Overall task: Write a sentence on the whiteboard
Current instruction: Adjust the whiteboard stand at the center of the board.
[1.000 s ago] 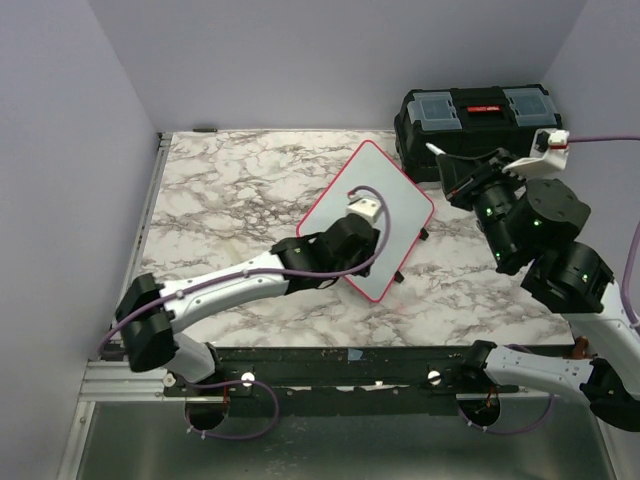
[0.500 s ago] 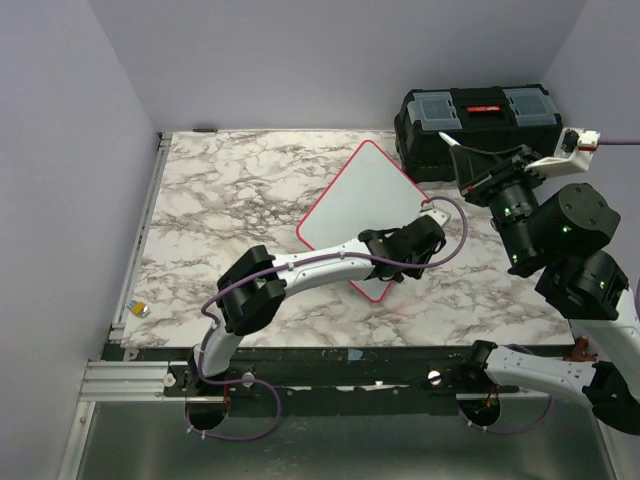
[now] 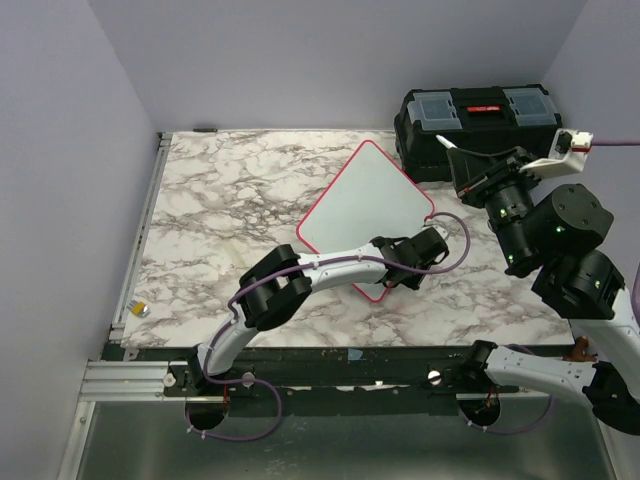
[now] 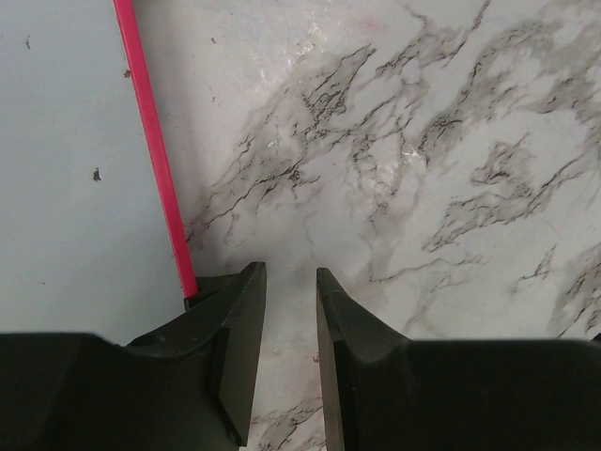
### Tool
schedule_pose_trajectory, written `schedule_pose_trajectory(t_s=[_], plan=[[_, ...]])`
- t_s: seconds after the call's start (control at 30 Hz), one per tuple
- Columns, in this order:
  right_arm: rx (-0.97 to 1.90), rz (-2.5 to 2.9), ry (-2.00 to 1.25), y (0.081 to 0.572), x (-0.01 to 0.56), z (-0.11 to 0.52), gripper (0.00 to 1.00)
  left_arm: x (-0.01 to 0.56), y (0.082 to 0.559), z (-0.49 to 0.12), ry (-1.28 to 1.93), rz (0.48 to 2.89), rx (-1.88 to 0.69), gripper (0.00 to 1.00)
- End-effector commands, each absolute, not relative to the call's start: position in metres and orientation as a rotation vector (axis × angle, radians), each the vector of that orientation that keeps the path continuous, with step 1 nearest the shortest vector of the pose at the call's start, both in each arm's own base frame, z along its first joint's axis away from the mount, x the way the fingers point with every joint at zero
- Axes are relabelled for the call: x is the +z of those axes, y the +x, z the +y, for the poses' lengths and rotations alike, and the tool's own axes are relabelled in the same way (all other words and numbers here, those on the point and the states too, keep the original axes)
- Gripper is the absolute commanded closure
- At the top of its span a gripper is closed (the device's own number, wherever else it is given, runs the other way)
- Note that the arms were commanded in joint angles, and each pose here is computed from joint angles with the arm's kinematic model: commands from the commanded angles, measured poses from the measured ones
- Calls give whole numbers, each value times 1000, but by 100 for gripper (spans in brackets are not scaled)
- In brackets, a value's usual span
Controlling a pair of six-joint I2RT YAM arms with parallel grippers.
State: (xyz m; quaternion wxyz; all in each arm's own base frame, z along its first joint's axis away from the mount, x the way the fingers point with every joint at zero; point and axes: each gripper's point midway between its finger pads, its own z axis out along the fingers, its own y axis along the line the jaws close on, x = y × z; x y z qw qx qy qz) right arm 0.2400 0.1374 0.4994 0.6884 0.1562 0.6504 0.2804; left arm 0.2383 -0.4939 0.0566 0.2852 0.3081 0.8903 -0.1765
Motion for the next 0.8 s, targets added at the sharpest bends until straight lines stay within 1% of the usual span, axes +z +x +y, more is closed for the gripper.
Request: schedule_pose_trajectory(t_s=[0.0,0.17,0.3,0.47,0.53,0.77], plan=[[640,1452,361,242,498,139,99,50,239,-499,846,2393,-491,70],[652,1462,343,243,496,146,99,40,244,-489,845,2416,-442,70],[659,1467,343,244,494,148,99,44,246,-486,857,2391,-443,70],[664,1474,337,245,493,152,99,64,245,-496,920,2341,-502,65],[667,1475,338,245,493,153,99,71,248,-498,925,2330,-489,64],[677,1477,336,244,492,153,99,58,261,-490,922,2367,-400,61]])
